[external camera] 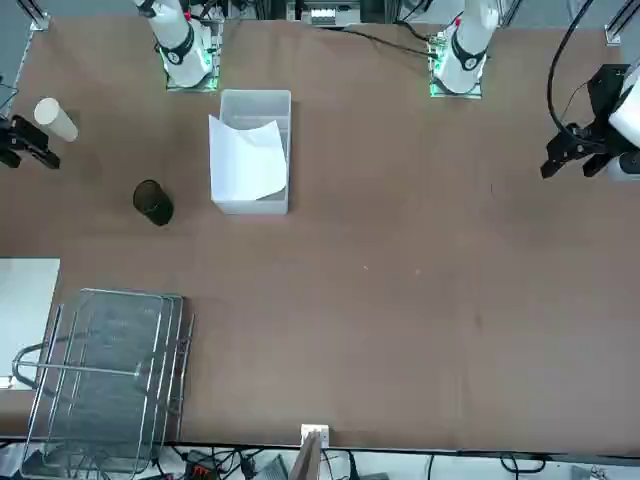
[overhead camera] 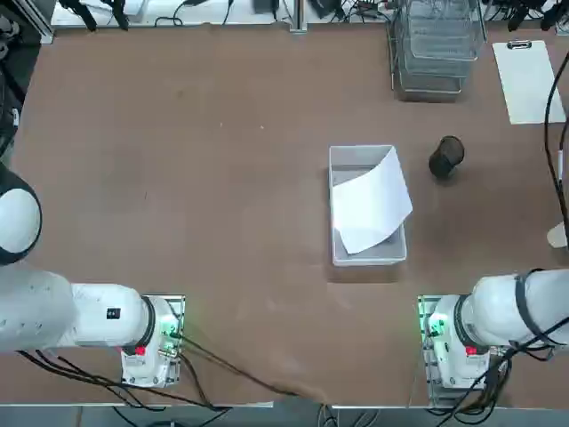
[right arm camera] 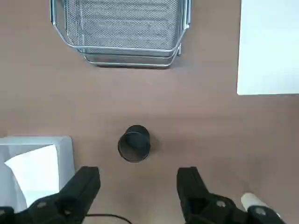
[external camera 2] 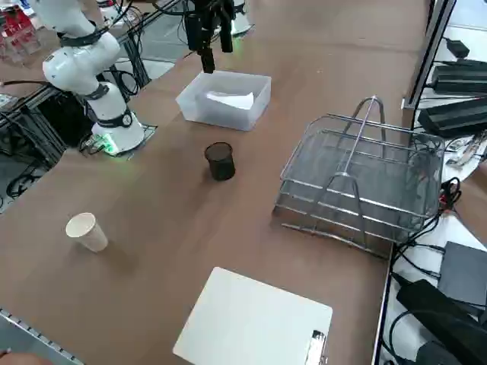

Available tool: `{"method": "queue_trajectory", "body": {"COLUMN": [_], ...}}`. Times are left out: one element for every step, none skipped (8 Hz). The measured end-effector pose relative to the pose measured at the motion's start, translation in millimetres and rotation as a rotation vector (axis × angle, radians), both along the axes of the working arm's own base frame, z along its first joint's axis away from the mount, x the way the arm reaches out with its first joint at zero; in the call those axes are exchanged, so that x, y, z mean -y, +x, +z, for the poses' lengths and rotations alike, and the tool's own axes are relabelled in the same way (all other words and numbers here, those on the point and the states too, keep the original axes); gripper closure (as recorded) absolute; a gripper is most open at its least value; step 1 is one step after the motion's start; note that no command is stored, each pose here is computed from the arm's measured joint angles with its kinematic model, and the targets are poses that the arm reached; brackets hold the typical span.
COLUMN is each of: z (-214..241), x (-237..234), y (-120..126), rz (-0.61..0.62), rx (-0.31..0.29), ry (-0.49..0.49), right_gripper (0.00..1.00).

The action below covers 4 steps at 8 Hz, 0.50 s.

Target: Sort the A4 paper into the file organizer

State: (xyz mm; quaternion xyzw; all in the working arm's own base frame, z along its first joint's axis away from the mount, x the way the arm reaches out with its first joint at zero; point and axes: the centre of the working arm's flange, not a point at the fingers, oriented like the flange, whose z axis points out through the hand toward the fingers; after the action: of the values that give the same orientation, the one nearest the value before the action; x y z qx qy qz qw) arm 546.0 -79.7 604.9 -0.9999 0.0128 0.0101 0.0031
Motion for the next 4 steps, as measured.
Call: {"method": "queue_trajectory", "body": {"z": [0,0,-3,-13], "x": [0,-4,-12,-31], "y": [0,0,0,1], "rz": [0.000,0.000,-0.025,-0.055], "rx": [-0.001,-0.002,-0.020,-0.062], "ry": [0.000,0.002,0.012,0.027], "right_gripper": [0.00,0.00,0.00,0.00]}}
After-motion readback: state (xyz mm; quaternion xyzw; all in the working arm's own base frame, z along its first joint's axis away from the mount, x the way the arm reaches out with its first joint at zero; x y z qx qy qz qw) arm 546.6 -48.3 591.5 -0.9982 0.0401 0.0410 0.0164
